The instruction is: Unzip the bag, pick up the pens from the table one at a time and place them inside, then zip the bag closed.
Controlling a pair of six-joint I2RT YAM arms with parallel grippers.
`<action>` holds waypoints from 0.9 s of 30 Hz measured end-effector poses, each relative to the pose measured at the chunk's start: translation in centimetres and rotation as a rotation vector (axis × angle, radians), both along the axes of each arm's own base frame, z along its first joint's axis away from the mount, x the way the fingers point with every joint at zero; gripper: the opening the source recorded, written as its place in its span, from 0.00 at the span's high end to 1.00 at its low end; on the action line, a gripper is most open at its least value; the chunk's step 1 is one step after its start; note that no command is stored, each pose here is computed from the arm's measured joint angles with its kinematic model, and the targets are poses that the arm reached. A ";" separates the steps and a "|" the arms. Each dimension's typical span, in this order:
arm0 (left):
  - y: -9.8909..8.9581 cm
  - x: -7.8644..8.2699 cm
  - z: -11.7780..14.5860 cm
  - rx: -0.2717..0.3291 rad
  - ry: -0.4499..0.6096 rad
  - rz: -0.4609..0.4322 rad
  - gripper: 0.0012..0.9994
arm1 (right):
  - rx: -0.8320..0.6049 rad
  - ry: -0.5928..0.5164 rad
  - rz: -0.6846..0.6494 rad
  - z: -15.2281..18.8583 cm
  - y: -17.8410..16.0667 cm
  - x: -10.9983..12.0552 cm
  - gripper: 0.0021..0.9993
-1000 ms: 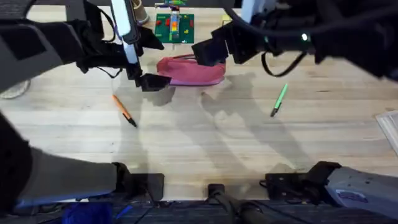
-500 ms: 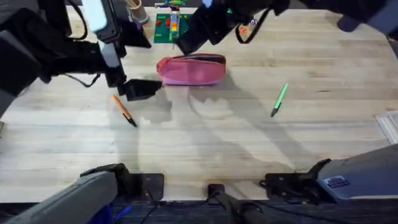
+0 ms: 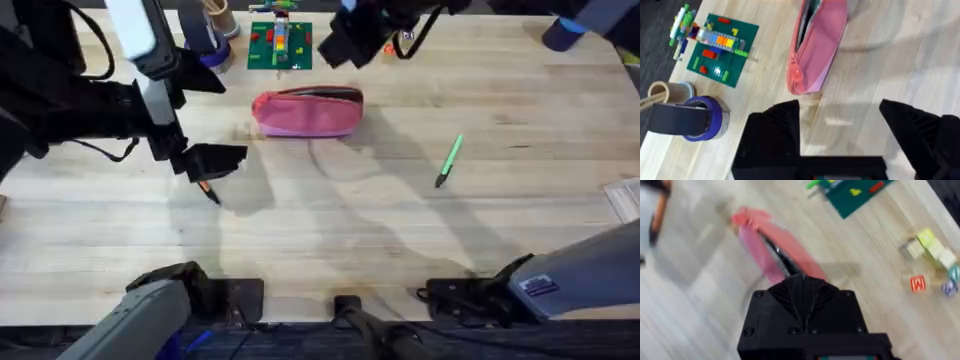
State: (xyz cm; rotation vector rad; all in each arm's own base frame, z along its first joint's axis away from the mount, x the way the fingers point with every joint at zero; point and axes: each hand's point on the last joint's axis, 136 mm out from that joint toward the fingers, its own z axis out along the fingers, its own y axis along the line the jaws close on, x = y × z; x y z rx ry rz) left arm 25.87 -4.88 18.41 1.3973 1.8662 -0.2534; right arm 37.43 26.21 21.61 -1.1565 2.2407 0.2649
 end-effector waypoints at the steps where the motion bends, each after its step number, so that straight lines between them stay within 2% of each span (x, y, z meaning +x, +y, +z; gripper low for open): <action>1: 0.0 0.0 0.0 0.000 0.001 0.001 0.01 | -0.017 0.002 0.059 -0.4 0.1 -0.3 0.97; 5: 0.0 0.0 0.0 0.002 0.001 0.001 0.01 | -0.065 -0.009 0.289 -2.3 1.3 -1.3 0.97; 11: 0.0 0.0 0.0 0.002 0.001 0.002 0.01 | -0.127 -0.014 0.483 -5.7 2.2 -1.3 0.97; 17: 0.0 0.0 0.0 0.003 0.001 0.002 0.01 | -0.151 -0.012 0.549 -7.6 2.5 -1.0 0.97; 27: 0.0 0.0 0.0 0.003 0.001 0.001 0.01 | -0.147 -0.047 0.567 -8.7 3.3 0.2 0.97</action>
